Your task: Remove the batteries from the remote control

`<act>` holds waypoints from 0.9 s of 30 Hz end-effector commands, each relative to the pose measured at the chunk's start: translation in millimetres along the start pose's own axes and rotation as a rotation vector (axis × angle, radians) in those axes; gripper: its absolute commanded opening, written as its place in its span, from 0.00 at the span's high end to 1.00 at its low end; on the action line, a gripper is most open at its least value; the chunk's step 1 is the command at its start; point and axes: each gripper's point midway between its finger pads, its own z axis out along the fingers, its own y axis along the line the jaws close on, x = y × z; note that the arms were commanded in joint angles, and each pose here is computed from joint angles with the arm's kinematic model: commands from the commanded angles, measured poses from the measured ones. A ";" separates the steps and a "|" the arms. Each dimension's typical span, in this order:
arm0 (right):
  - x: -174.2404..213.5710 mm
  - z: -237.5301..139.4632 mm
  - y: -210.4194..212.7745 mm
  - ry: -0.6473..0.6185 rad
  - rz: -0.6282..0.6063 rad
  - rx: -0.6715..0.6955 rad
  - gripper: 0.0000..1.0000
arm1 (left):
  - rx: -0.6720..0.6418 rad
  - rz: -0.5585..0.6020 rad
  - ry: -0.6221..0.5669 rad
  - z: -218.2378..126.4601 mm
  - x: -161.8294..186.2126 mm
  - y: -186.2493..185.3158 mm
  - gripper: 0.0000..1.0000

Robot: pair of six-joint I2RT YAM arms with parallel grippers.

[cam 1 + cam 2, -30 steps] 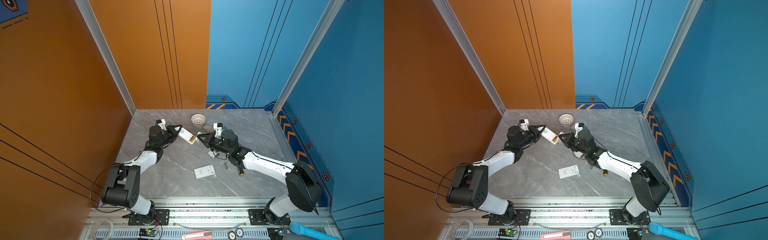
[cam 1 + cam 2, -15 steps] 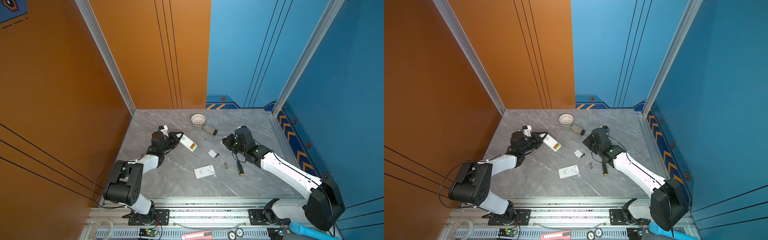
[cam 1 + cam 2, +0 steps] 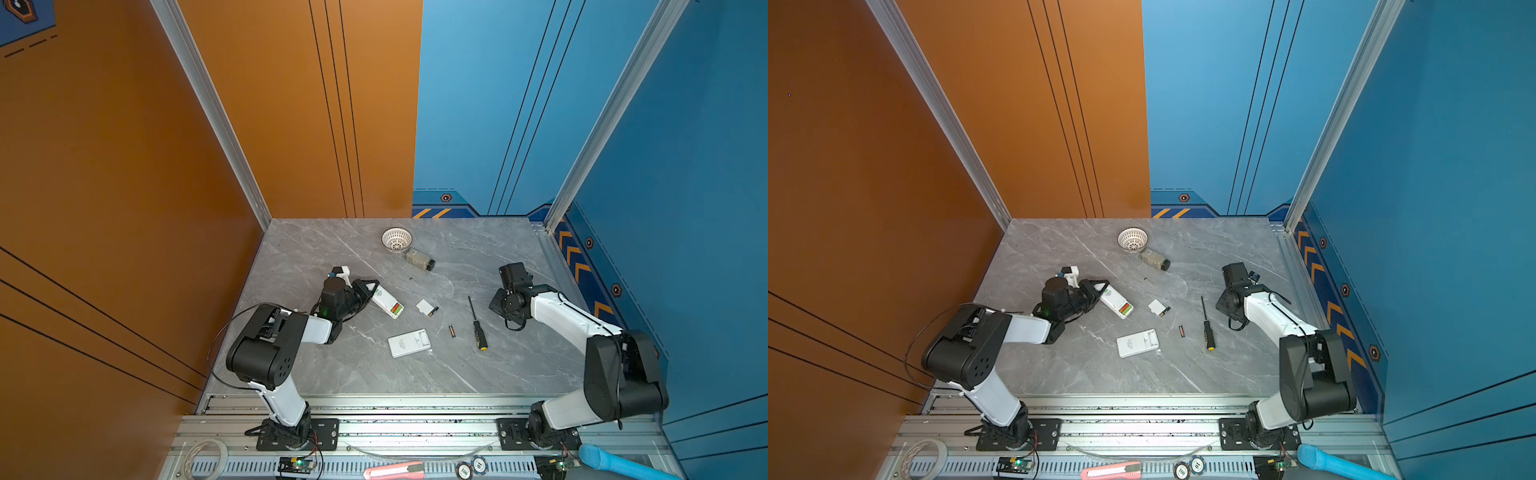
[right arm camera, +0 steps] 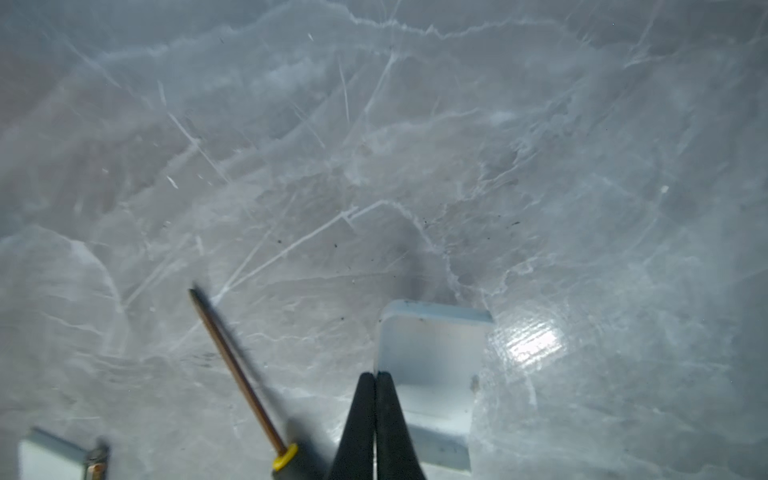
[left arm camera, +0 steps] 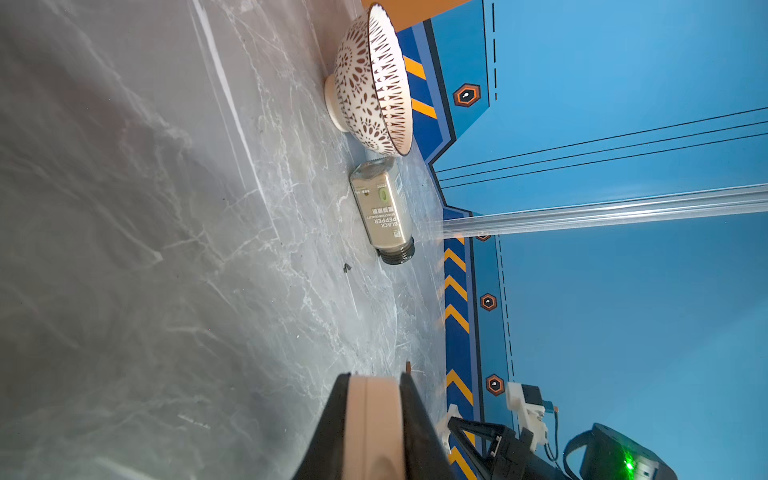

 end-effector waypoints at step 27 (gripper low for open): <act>102.0 -10.4 27.9 0.207 -0.523 -0.091 0.32 | -0.733 -0.008 -0.137 -124.6 -38.2 66.8 0.02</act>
